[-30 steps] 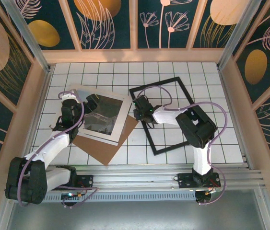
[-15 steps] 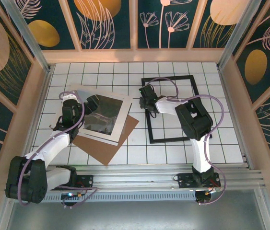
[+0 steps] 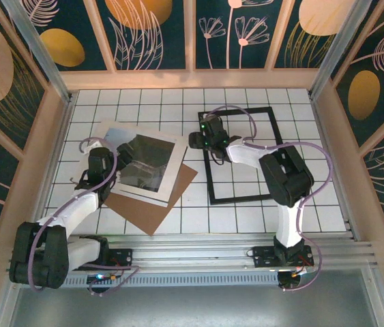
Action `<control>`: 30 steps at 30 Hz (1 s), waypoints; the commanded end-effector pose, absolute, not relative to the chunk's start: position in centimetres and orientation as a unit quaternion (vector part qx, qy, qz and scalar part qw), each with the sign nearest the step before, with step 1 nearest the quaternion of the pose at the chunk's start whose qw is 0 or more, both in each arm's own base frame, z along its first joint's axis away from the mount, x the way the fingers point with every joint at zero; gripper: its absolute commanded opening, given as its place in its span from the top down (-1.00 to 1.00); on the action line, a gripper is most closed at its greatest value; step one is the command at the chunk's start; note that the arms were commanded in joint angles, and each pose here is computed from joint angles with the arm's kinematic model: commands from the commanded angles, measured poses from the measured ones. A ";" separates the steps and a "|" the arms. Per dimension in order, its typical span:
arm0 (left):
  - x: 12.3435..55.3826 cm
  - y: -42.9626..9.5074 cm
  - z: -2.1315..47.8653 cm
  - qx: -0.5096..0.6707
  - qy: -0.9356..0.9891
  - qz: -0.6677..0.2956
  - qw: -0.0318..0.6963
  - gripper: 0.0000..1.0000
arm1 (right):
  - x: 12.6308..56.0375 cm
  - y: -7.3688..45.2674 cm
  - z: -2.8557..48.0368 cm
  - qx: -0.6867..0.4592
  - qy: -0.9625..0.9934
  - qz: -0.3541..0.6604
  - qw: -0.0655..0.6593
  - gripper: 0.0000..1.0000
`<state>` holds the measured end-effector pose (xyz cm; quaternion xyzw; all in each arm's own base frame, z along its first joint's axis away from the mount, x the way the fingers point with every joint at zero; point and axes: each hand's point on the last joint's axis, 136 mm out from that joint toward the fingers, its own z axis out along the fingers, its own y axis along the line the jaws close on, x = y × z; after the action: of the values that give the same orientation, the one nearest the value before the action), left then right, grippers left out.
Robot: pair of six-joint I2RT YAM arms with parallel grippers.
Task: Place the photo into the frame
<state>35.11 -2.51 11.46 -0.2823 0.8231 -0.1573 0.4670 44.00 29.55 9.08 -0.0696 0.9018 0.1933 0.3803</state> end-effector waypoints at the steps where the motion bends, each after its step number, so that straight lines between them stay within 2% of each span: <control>1: 35.1 -1.3 10.1 -0.325 0.812 -0.177 0.451 -0.98 | 43.5 33.7 11.8 -0.128 0.869 0.281 0.388 -0.50; 7: 37.0 -1.8 9.6 -0.314 0.820 -0.183 0.442 -0.98 | 46.2 35.5 10.6 -0.100 0.876 0.302 0.362 -0.50; 16: 37.8 -2.1 7.9 -0.300 0.835 -0.176 0.426 -0.98 | 50.6 34.8 7.1 -0.060 0.903 0.281 0.321 -0.44; 30: 36.5 -1.7 5.3 -0.309 0.844 -0.157 0.410 -0.98 | 50.8 35.9 3.5 -0.026 0.923 0.284 0.257 -0.41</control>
<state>36.69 -1.92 5.85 -0.3121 0.8430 -0.1645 0.4060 51.34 35.40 4.54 -0.0385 0.9167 0.2774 0.2849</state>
